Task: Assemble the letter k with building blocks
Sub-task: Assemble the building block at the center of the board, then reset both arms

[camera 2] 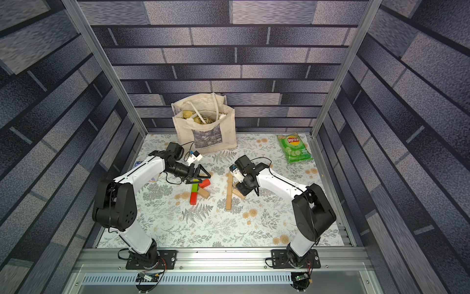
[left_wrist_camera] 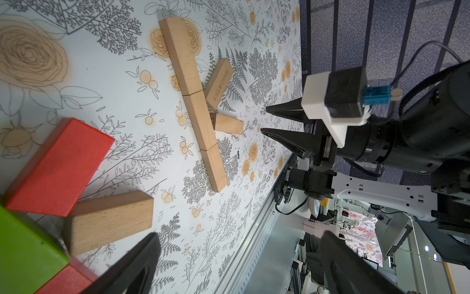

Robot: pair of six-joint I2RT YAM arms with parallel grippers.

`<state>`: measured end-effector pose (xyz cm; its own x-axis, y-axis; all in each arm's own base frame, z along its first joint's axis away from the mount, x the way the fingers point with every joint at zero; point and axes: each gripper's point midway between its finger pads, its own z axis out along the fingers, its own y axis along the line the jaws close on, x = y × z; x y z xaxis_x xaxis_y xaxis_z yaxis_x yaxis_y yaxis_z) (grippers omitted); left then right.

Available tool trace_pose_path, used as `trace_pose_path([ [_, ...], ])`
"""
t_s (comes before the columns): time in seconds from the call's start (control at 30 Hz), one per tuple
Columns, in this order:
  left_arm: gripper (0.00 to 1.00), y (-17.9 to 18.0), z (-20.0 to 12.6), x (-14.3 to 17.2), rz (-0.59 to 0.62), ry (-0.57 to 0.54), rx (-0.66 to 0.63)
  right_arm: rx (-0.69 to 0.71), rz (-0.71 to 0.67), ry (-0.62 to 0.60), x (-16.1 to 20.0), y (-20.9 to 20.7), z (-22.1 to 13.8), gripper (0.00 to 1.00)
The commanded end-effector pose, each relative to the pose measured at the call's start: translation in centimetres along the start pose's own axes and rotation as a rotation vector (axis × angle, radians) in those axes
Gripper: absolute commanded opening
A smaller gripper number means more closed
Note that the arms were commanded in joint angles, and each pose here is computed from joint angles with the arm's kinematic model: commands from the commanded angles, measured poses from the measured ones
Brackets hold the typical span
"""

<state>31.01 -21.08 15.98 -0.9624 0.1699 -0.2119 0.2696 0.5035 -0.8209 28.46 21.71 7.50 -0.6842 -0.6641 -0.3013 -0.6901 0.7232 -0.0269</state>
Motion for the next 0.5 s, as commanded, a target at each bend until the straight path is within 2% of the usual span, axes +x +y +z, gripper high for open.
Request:
trace_pose_path([
  [0.0,1.0,-0.6,-0.2,-0.1,0.033,0.009,-0.001,0.046,0.113,0.036,1.8,-0.8,0.5,0.31],
  [0.27,1.0,-0.5,0.3,0.4,0.046,0.028,-0.022,0.054,0.225,0.07,4.7,-0.6,1.7,0.31],
  [0.47,1.0,-0.5,0.5,0.6,0.073,0.032,-0.051,0.101,0.29,0.07,5.5,-1.2,0.8,0.33],
])
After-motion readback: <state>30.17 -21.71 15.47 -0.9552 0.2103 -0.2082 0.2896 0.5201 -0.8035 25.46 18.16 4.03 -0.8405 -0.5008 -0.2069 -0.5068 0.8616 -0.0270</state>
